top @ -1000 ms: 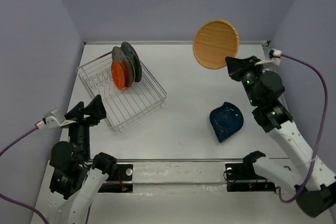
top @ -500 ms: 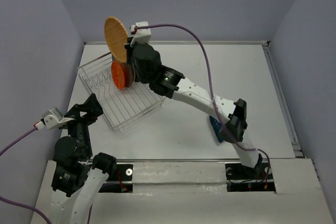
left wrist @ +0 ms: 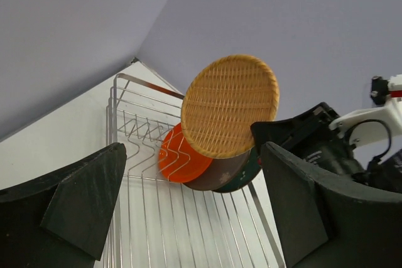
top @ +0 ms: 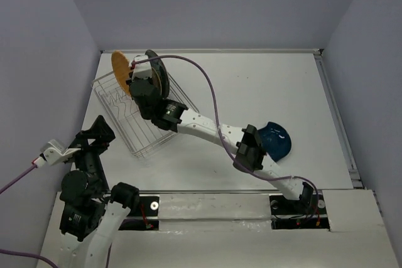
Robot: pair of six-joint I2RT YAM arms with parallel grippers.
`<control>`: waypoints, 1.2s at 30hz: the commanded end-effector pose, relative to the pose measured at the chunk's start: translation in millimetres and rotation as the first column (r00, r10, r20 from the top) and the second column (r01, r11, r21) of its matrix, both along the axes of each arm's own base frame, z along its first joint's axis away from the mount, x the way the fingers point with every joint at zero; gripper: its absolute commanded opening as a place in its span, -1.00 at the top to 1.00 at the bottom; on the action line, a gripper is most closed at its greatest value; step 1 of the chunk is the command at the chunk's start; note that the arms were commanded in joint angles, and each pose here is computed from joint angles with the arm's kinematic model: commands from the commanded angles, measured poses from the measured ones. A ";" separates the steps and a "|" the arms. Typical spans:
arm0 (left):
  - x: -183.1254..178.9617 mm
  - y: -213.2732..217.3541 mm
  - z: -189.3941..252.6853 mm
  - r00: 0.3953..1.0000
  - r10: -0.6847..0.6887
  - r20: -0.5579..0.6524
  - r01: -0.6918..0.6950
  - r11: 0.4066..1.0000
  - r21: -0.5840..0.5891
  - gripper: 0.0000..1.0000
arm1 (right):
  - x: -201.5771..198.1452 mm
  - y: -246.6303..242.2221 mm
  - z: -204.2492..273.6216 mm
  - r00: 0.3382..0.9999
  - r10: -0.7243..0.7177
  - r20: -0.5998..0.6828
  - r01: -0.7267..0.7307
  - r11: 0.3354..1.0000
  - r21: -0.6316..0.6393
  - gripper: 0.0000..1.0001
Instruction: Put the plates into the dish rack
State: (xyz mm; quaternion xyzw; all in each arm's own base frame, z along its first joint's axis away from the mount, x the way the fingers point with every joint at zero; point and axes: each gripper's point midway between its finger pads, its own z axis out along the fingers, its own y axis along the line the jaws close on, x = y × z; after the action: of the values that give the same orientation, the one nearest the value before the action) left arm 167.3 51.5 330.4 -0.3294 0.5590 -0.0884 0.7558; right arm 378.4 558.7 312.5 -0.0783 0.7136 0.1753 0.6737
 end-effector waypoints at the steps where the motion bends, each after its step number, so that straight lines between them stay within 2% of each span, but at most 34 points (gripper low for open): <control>1: -5.2 5.1 19.1 0.998 0.021 0.065 -0.019 0.999 -0.026 -0.98 | 6.4 7.1 33.0 0.996 -0.057 0.064 0.042 0.974 0.222 0.87; 8: -4.9 2.2 20.3 0.997 0.002 0.072 -0.002 1.000 -0.012 -0.98 | 16.0 21.9 -1.5 0.993 -0.077 0.093 0.053 0.972 0.230 0.87; 15: -4.1 0.4 21.0 0.997 -0.007 0.075 0.007 1.000 -0.005 -0.98 | 21.5 28.8 -39.1 0.993 -0.096 0.067 0.080 0.974 0.212 0.86; 19: -4.3 0.1 21.6 0.997 -0.010 0.077 0.010 1.000 -0.003 -0.98 | 23.4 23.4 -36.4 0.989 -0.130 0.072 0.111 0.968 0.225 0.86; 27: -3.5 -0.9 20.9 0.997 -0.014 0.075 0.014 1.000 -0.002 -0.98 | 20.5 7.6 5.8 0.980 -0.163 0.113 0.125 0.950 0.287 0.86; 36: -3.1 -2.4 21.7 0.997 -0.023 0.077 0.023 1.000 0.000 -0.98 | 24.8 12.4 -36.1 0.981 -0.180 0.069 0.159 0.958 0.239 0.86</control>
State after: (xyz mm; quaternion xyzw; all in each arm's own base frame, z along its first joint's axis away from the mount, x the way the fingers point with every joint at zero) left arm 168.4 46.4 334.3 -0.3128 0.5609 -0.0959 0.7605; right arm 401.7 589.3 220.8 -0.0261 0.6928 0.1659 0.7013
